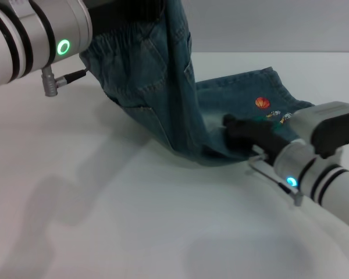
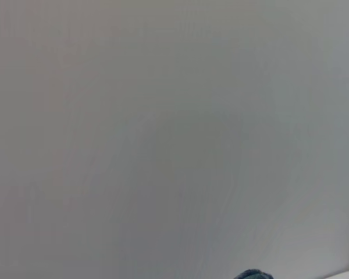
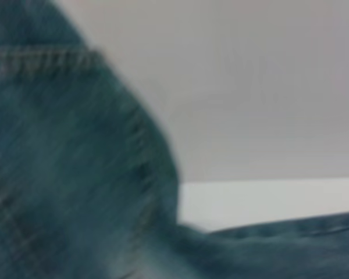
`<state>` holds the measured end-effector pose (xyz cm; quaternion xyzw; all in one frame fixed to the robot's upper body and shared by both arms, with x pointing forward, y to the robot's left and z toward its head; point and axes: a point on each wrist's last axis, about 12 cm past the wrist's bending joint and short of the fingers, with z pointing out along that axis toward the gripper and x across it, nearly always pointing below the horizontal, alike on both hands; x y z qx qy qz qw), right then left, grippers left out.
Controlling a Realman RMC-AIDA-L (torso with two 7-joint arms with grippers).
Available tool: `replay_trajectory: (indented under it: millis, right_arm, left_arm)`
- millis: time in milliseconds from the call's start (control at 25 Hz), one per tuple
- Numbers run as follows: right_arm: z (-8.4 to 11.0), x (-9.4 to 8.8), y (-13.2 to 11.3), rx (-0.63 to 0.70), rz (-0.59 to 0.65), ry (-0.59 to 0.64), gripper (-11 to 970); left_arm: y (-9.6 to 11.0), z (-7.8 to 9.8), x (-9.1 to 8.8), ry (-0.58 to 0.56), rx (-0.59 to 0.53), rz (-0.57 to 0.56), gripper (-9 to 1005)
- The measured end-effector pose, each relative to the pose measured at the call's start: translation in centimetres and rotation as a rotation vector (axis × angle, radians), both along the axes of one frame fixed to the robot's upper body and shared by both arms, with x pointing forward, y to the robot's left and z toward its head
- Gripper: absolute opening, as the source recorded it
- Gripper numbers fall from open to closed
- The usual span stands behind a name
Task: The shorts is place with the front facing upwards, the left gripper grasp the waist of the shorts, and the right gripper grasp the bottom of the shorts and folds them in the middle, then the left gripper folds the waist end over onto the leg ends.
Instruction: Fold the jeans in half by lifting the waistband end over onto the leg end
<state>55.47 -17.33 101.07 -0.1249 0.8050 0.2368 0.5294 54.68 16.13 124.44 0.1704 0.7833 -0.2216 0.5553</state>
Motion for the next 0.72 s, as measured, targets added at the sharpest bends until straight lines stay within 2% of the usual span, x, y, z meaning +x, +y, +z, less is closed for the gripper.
replay_trajectory:
  millis: [40,400,720]
  right_arm:
    - [0.0,0.1,0.9,0.001,0.043,0.015,0]
    - [1.1,0.6,4.0,0.006,0.171,0.017,0]
    - [1.8,1.1,5.2,0.005,0.207,-0.001,0]
  left_arm:
    - [0.0,0.1,0.0,-0.003,-0.001,-0.001,113]
    - [-0.7,0.9,-0.2,-0.04,-0.018,-0.019,113]
    - [-1.2,1.0,-0.3,-0.047,-0.025,-0.036,113]
